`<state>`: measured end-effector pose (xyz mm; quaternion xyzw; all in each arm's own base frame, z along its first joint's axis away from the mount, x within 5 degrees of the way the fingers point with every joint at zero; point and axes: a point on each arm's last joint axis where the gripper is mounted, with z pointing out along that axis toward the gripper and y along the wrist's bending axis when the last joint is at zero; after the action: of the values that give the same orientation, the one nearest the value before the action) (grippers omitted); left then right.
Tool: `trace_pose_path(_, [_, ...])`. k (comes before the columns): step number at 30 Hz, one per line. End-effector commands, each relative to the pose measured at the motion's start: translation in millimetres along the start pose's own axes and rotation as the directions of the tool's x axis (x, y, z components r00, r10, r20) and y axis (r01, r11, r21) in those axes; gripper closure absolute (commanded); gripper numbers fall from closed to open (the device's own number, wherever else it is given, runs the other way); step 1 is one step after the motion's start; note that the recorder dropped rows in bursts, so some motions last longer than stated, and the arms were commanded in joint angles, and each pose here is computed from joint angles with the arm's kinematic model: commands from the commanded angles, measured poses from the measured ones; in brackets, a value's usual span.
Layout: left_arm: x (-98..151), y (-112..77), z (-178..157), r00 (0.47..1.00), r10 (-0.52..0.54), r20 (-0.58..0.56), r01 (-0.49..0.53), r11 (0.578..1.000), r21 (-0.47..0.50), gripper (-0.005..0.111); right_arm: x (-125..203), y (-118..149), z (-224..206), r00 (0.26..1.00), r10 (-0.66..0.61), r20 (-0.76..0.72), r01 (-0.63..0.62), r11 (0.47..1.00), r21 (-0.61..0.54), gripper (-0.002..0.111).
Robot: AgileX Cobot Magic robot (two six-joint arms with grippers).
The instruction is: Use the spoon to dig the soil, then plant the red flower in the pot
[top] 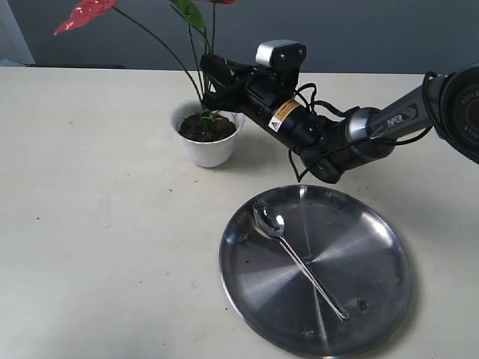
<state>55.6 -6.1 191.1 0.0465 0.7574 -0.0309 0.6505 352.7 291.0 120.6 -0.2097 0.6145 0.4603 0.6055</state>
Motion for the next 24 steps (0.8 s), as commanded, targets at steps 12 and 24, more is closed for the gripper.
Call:
trace_pose_path(12, [-0.9, -0.1, -0.6, 1.000, -0.003, 0.007, 0.003, 1.000, 0.003, 0.106, 27.3, -6.2, -13.1, 0.982, 0.056, -0.183, -0.044, 0.997, 0.069, 0.108])
trace_pose_path(24, [-0.9, -0.1, -0.6, 1.000, -0.003, 0.007, 0.003, 1.000, 0.003, 0.106, 27.9, -4.8, -13.1, 0.975, 0.046, -0.219, -0.033, 0.998, 0.061, 0.108])
